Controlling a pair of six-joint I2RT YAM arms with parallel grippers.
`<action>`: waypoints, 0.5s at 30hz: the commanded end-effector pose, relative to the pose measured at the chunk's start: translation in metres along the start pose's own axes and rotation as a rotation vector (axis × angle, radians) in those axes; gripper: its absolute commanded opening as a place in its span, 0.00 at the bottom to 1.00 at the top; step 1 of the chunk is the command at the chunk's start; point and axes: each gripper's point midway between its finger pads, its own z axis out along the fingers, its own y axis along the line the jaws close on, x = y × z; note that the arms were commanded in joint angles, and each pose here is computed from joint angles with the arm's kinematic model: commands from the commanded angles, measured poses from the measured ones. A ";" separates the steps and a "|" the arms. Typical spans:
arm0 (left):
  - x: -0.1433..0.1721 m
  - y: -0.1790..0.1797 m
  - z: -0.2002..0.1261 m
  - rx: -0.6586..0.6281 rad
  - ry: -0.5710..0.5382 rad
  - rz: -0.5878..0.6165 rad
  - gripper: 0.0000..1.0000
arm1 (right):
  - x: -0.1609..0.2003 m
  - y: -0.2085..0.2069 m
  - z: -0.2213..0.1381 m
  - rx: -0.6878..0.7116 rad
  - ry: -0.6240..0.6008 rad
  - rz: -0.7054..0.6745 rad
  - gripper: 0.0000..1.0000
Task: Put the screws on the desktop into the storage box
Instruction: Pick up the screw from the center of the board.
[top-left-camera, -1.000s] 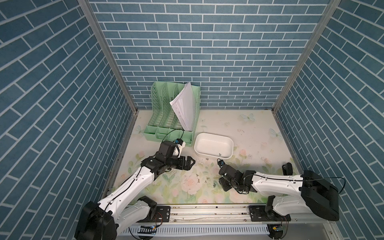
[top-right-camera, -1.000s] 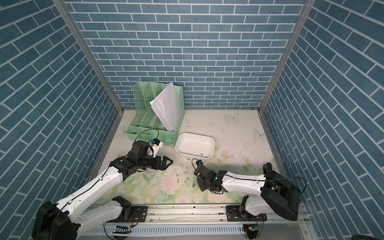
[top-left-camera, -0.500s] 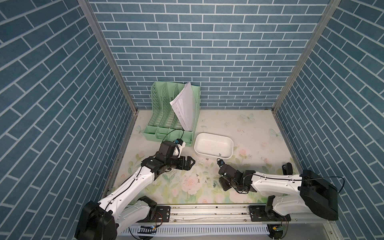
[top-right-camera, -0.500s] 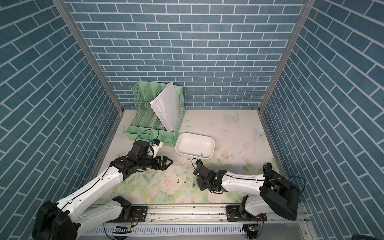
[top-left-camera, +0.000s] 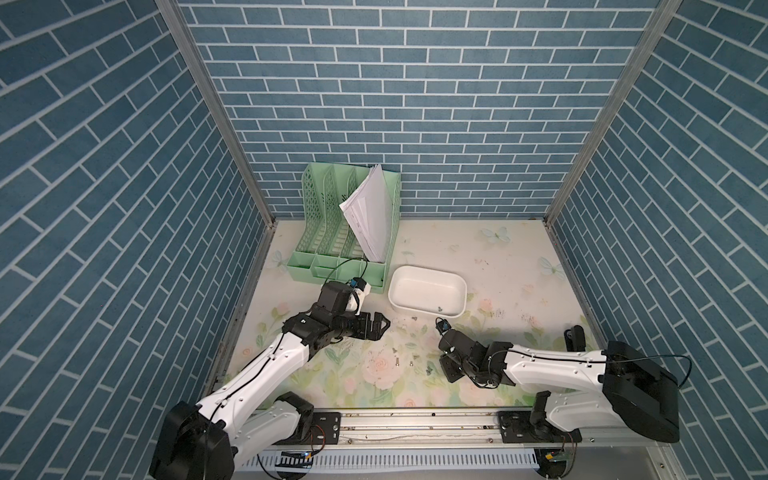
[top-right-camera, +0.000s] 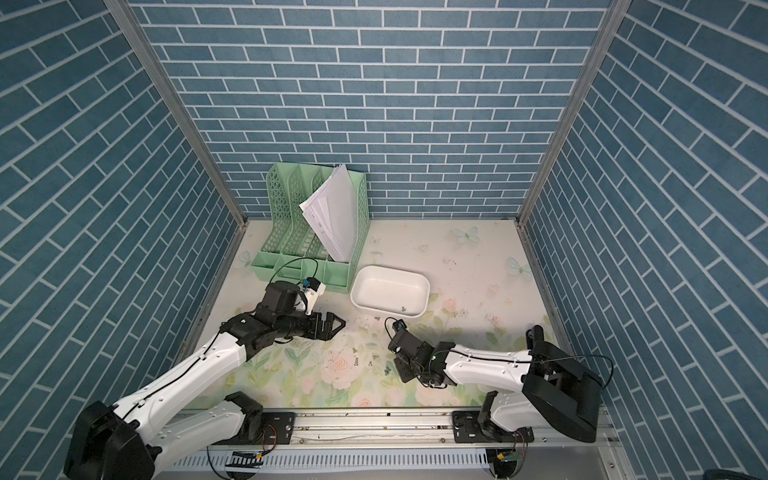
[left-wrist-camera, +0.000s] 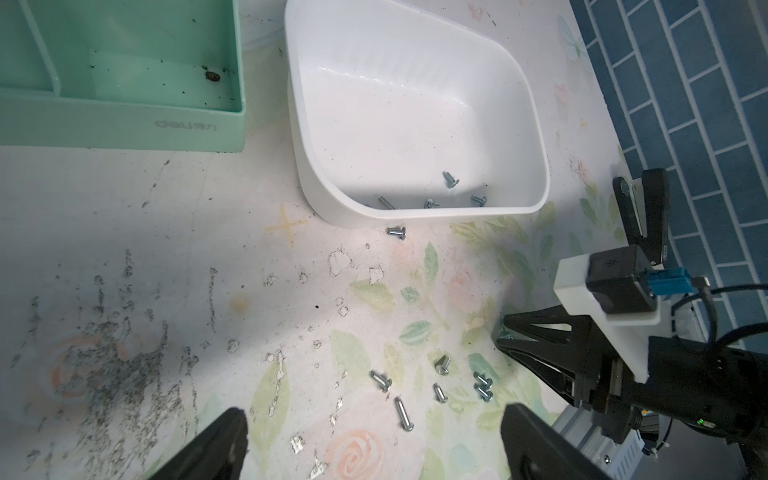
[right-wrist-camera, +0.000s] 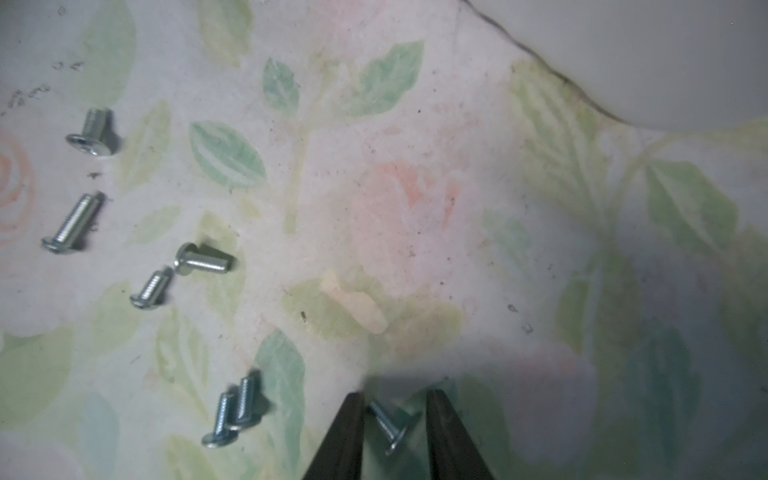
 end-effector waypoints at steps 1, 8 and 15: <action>0.001 0.004 0.001 -0.008 0.000 -0.006 1.00 | 0.023 -0.003 0.005 0.009 0.076 0.002 0.27; 0.001 0.004 0.001 -0.009 0.001 -0.005 1.00 | 0.024 -0.004 0.003 0.011 0.076 0.003 0.22; 0.001 0.003 0.001 -0.007 -0.002 -0.003 1.00 | 0.023 -0.004 0.001 0.018 0.069 0.002 0.18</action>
